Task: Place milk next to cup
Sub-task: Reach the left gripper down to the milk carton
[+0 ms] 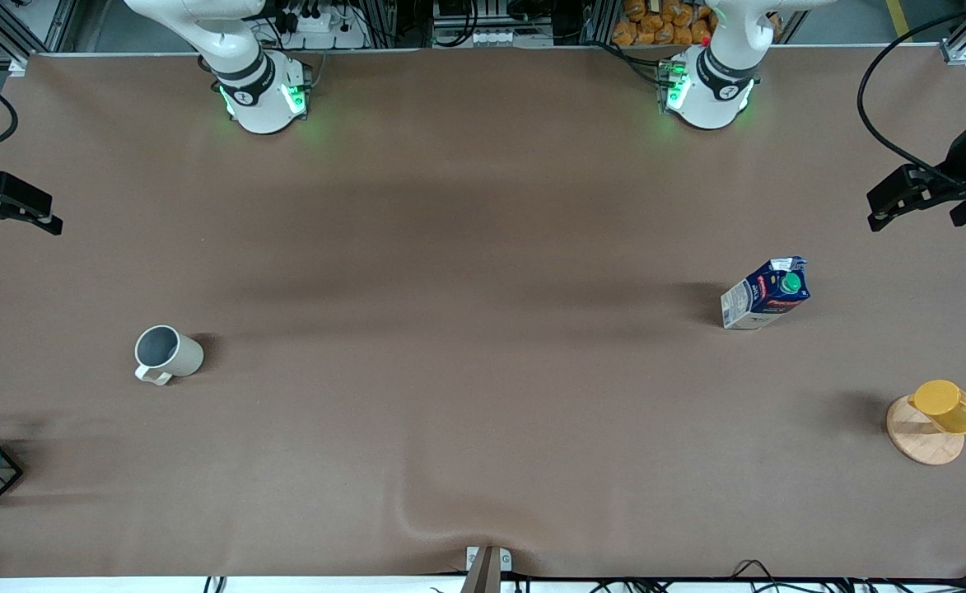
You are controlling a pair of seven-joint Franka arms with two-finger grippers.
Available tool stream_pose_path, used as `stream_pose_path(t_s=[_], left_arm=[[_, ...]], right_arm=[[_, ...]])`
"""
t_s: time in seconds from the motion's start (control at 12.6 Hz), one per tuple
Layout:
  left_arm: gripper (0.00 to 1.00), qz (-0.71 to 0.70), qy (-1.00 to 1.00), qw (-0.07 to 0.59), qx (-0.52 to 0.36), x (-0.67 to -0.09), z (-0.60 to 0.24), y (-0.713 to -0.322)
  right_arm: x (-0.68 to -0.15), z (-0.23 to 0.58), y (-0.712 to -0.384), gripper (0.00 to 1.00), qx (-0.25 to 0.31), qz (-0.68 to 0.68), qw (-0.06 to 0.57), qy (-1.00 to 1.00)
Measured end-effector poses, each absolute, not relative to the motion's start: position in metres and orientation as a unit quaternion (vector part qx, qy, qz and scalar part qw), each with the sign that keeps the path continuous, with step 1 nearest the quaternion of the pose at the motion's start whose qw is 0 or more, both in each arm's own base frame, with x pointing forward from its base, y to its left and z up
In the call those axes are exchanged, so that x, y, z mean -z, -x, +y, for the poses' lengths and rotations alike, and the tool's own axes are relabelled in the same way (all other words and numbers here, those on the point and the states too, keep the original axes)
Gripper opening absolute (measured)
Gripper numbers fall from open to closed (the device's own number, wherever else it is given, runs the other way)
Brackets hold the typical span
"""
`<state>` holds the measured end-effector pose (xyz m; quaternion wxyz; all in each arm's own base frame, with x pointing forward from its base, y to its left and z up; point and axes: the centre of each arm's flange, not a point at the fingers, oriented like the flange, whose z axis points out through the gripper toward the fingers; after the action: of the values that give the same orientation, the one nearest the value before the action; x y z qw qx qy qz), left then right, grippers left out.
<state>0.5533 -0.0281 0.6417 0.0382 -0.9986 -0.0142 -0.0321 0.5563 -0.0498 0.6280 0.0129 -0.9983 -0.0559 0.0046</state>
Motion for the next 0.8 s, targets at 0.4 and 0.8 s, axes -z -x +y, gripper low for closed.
stream_pose_path(t_s=[0.4,0.8], left_arm=[[1.00,-0.019,0.999,0.039,0.021,-0.636,-0.022,-0.555],[1.00,-0.018,0.998,0.041,-0.041,-0.579,-0.021,-0.567]], right_arm=[[-0.638,-0.051,-0.547,1.00,-0.002,-0.056,0.011,0.998],[-0.646,-0.050,-0.535,1.00,0.000,-0.056,0.012,0.998]])
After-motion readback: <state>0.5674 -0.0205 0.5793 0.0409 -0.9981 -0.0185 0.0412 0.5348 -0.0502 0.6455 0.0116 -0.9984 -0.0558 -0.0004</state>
